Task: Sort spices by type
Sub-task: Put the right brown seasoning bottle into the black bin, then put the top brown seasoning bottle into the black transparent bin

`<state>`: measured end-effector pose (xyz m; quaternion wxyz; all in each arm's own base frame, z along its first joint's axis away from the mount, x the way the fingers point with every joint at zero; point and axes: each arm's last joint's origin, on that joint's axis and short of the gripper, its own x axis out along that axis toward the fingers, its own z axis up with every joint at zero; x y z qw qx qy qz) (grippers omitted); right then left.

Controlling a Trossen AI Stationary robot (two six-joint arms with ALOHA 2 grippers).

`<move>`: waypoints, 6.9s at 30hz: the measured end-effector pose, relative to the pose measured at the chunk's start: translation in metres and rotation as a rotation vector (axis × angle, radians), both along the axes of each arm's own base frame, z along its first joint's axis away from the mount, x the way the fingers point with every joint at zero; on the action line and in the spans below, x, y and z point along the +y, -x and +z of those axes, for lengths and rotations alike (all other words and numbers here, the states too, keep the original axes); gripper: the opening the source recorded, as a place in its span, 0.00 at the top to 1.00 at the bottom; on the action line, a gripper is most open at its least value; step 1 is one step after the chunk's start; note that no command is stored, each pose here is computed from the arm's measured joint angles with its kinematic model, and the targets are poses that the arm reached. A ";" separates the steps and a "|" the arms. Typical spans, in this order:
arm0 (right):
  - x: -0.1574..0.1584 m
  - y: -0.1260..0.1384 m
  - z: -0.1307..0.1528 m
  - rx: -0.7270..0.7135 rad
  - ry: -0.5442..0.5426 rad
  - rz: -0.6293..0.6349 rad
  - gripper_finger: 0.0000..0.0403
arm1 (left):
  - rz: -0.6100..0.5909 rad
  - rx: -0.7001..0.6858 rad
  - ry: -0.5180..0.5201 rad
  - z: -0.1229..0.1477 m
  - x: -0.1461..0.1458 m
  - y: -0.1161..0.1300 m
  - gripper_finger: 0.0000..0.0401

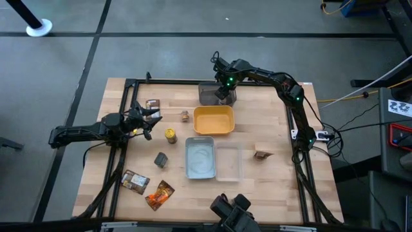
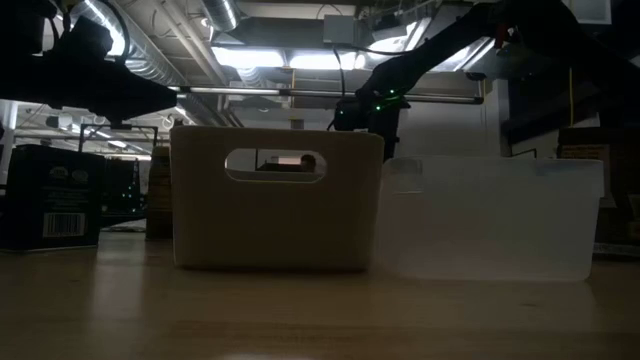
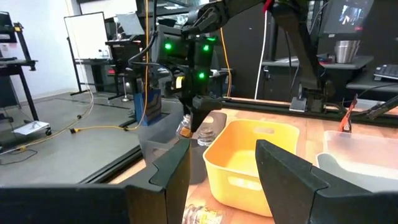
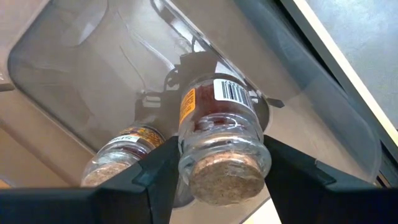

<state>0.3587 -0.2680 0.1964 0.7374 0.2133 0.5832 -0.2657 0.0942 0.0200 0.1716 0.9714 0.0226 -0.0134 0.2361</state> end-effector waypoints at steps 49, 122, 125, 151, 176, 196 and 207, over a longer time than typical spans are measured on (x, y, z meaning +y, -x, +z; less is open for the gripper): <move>0.001 -0.001 0.003 -0.034 -0.042 0.030 0.12 | 0.001 0.001 0.001 0.000 0.000 0.000 0.59; 0.034 0.040 0.179 -0.183 0.037 0.146 0.11 | 0.099 -0.329 0.429 0.028 0.008 -0.005 0.59; 0.036 0.043 0.186 -0.202 0.056 0.152 0.11 | 0.137 -0.253 0.468 0.041 0.012 -0.013 0.59; 0.053 0.064 0.165 -0.199 0.108 0.329 0.11 | 0.298 0.362 1.266 0.065 0.107 -0.114 0.59; 0.048 0.057 0.145 -0.208 0.140 0.405 0.11 | 0.249 0.407 1.463 0.012 0.143 -0.136 0.59; 0.048 0.057 0.144 -0.204 0.136 0.405 0.11 | 0.263 0.441 1.390 0.011 0.144 -0.134 0.59; 0.048 0.058 0.144 -0.198 0.128 0.405 0.11 | 0.311 0.494 1.389 0.007 0.143 -0.131 0.43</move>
